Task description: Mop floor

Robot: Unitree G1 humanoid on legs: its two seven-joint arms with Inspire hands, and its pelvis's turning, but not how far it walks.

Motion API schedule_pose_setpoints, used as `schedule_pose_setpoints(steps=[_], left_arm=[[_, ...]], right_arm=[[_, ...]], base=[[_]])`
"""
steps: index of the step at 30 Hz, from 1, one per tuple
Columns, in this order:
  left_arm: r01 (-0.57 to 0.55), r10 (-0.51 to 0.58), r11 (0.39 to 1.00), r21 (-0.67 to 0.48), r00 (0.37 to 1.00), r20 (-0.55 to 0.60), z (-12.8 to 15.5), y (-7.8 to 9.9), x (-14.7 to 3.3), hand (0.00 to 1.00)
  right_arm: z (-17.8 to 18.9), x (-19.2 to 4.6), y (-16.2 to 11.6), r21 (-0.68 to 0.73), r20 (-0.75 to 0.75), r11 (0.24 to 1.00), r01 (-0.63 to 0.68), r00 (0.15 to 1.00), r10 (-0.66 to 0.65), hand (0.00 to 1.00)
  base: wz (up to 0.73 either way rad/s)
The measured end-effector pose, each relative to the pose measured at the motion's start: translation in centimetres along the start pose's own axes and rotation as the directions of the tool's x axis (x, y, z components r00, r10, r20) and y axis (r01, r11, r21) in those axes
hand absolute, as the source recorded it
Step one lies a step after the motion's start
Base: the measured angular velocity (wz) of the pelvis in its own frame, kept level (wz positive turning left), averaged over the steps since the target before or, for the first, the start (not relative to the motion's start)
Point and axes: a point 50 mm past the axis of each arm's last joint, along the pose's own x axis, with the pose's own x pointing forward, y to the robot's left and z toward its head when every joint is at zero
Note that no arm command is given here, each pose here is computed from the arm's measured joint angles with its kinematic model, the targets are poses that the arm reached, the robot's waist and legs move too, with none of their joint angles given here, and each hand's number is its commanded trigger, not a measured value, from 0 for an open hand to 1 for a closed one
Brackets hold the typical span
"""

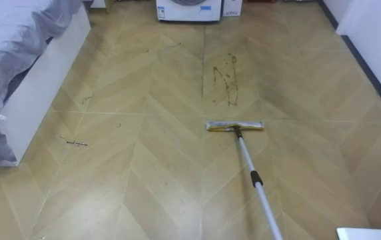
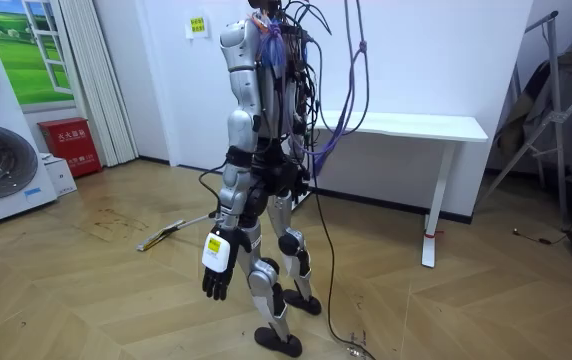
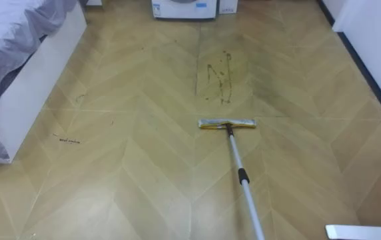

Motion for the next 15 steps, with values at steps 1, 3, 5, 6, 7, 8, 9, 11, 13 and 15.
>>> schedule_pose_setpoints(steps=[1,3,5,6,7,8,9,11,13,15], left_arm=[[0.005,-0.005,1.000,0.001,1.000,0.003,0.09,-0.01,0.01,0.00],[0.009,-0.009,1.000,0.000,1.000,0.004,0.17,-0.04,0.01,0.00],[0.017,-0.017,1.000,-0.015,1.000,0.000,0.01,-0.20,-0.02,0.00],[0.019,-0.019,1.000,-0.020,1.000,0.000,0.04,-0.23,-0.02,0.00],[0.024,-0.024,0.999,-0.024,1.000,-0.001,0.02,-0.30,-0.02,0.00],[0.032,-0.032,0.999,-0.029,0.999,-0.001,0.02,-0.36,-0.03,0.00],[0.037,-0.037,0.999,-0.029,0.999,-0.001,0.02,-0.39,-0.03,0.00],[0.052,-0.053,0.998,-0.030,0.999,-0.005,-0.11,-0.63,-0.05,0.00],[0.062,-0.062,0.998,-0.030,0.998,-0.014,-0.34,-0.86,-0.09,0.00],[0.066,-0.066,0.997,-0.030,0.998,-0.020,-0.50,-0.97,-0.11,0.00]], right_arm=[[0.04,0.00,0.00,0.006,0.004,1.000,0.000,1.000,0.000,1.00],[0.08,0.00,0.02,0.011,0.007,1.000,0.000,1.000,0.000,1.00],[0.08,0.00,0.04,0.016,0.007,1.000,0.000,1.000,0.000,1.00],[0.08,0.00,0.06,0.017,0.007,1.000,-0.001,1.000,0.001,1.00],[0.07,0.00,0.09,0.019,0.008,1.000,-0.003,1.000,0.003,1.00],[0.06,0.00,0.10,0.020,0.008,1.000,-0.005,1.000,0.005,1.00],[0.08,0.00,0.10,0.022,0.009,1.000,-0.007,1.000,0.006,1.00],[0.12,0.00,0.12,0.027,0.013,1.000,-0.011,1.000,0.011,1.00],[0.15,0.00,0.14,0.027,0.019,1.000,-0.011,1.000,0.011,1.00],[0.14,0.00,0.14,0.027,0.019,1.000,-0.011,1.000,0.010,1.00]], base=[[0.00],[0.00],[0.00],[0.00],[0.00],[0.00],[0.00],[0.00],[0.00],[0.00]])
